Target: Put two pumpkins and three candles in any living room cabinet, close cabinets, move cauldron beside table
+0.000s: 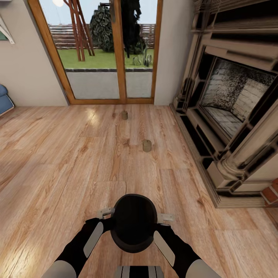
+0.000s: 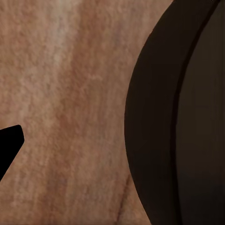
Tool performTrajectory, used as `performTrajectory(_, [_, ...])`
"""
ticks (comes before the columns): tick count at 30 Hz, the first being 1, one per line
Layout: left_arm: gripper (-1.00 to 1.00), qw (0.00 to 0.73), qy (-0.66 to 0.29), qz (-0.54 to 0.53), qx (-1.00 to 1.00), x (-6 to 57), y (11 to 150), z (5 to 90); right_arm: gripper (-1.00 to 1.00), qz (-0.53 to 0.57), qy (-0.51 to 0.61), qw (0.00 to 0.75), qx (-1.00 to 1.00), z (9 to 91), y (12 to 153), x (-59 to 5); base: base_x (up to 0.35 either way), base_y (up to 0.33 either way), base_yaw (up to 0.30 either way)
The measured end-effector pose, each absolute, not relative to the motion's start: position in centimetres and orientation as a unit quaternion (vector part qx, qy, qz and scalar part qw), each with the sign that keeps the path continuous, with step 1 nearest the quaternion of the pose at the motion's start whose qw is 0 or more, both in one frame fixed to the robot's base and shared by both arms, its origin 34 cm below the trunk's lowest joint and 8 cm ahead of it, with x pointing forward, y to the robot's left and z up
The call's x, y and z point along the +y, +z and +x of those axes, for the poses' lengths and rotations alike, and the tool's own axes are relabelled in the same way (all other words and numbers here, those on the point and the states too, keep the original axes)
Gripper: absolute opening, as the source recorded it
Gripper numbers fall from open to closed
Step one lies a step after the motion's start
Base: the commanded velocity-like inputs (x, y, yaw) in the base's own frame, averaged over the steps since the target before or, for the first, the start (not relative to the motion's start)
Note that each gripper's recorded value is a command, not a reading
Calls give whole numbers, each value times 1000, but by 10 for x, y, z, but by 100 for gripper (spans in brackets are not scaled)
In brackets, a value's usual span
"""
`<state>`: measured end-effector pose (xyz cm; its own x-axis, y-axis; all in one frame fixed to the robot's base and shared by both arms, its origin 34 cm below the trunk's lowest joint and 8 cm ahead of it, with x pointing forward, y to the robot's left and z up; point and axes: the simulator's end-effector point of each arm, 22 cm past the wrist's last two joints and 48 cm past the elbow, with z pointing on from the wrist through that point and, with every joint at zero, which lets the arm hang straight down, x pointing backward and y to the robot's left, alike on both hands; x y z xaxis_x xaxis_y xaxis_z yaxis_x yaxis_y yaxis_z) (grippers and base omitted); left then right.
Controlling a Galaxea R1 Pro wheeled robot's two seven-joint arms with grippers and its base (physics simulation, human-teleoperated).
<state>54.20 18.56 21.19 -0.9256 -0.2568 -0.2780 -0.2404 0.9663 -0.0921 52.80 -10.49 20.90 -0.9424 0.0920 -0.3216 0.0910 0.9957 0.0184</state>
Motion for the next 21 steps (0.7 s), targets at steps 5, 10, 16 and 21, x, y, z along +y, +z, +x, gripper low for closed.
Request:
performTrajectory(5, [-100, 145, -30, -128, 981, 185, 212, 542, -100, 46, 2, 163, 986, 528, 209, -105, 0, 0, 0])
performTrajectory(10, [-100, 146, -30, -128, 981, 185, 212, 542, -100, 46, 2, 163, 985, 528, 209, -105, 0, 0, 0])
performTrajectory(16, [-100, 145, -29, -128, 981, 185, 212, 542, -100, 46, 1, 163, 986, 528, 209, -105, 0, 0, 0])
performTrajectory(21, [-100, 145, -30, -128, 981, 185, 212, 542, -100, 46, 1, 162, 986, 528, 209, -105, 0, 0, 0])
